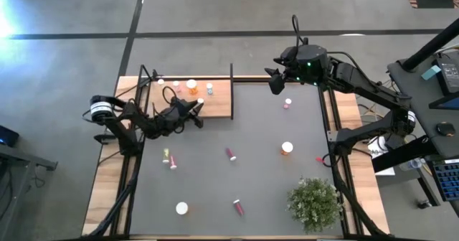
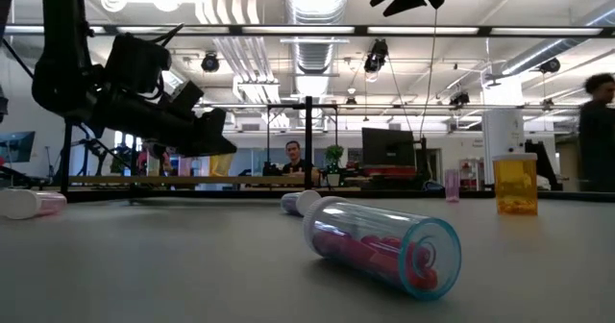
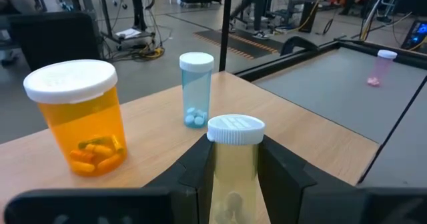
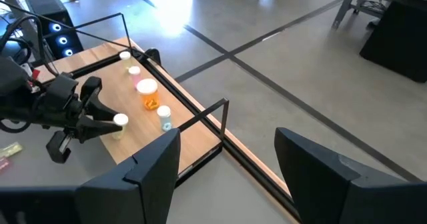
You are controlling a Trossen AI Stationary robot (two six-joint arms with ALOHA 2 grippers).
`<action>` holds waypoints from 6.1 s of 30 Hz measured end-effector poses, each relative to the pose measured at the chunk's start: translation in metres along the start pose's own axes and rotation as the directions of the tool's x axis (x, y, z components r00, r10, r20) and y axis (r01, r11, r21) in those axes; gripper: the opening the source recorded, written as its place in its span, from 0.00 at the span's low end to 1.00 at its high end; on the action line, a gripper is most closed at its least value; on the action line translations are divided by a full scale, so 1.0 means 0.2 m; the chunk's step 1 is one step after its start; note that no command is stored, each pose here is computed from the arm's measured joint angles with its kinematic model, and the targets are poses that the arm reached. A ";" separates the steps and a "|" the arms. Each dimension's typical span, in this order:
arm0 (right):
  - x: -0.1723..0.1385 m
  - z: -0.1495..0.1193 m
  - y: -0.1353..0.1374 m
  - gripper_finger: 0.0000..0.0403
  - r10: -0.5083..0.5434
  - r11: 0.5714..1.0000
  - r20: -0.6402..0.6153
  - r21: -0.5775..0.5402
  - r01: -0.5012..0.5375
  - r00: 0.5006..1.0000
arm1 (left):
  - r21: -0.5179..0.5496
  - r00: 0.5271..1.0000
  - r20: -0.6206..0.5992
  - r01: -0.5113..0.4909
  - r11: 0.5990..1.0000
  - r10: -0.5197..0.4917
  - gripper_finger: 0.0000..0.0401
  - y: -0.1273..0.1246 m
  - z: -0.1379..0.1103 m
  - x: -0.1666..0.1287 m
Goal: Pick and place medicine bottles onto shelf by color
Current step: Put the right yellow pill bottle on the shelf aligned with the other yellow pill bottle
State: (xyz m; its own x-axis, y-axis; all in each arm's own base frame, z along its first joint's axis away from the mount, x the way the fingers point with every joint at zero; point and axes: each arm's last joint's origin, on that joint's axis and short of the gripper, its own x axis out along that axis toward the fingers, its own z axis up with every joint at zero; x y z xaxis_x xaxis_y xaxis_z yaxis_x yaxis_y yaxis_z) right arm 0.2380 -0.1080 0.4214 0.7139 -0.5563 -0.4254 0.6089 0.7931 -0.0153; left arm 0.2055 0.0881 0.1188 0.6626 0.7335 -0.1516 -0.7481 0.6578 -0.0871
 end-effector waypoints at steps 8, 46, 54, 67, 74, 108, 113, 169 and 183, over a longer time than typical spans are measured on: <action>0.00 0.00 0.00 0.58 0.000 1.000 0.000 0.000 0.000 1.000 | 0.024 1.000 0.003 -0.004 1.000 0.004 0.27 0.01 0.00 -0.01; 0.00 0.00 0.00 0.58 0.000 1.000 0.000 0.000 0.000 1.000 | 0.145 0.958 -0.286 0.057 0.988 -0.013 0.36 -0.13 0.33 0.10; 0.00 0.00 0.00 0.58 0.000 1.000 0.000 0.000 0.000 1.000 | 0.161 0.843 -0.532 0.008 0.987 0.080 0.36 -0.15 0.56 0.15; 0.00 0.00 0.00 0.58 0.000 1.000 0.000 0.000 0.000 1.000 | 0.110 0.649 -0.749 -0.071 0.991 0.129 0.36 -0.14 0.56 0.33; 0.00 0.00 0.00 0.58 0.000 1.000 0.000 0.000 0.000 1.000 | 0.132 0.631 -0.760 -0.083 0.988 0.154 0.36 -0.13 0.52 0.36; 0.00 0.00 0.00 0.58 0.000 1.000 0.000 0.000 0.000 1.000 | 0.160 0.640 -0.752 -0.056 0.986 0.158 0.22 -0.13 0.48 0.41; 0.00 0.00 0.00 0.58 0.000 1.000 0.000 0.000 0.000 1.000 | 0.137 0.700 -0.702 -0.047 0.989 0.130 0.23 -0.15 0.55 0.37; 0.00 0.00 0.00 0.58 0.000 1.000 0.001 0.000 0.000 1.000 | 0.092 0.991 0.129 0.023 0.995 -0.034 0.26 -0.11 -0.02 0.03; 0.00 0.00 0.00 0.58 0.000 1.000 0.001 0.000 0.000 1.000 | 0.109 0.986 0.150 0.053 0.993 -0.069 0.26 -0.15 0.00 0.07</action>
State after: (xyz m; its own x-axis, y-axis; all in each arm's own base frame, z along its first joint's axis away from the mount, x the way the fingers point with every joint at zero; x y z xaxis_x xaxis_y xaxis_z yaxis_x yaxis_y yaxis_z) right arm 0.2381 -0.1080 0.4215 0.7144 -0.5564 -0.4244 0.6088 0.7932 -0.0150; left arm 0.2375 0.0780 0.1184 0.7105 0.7037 0.0040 -0.7036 0.7104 0.0126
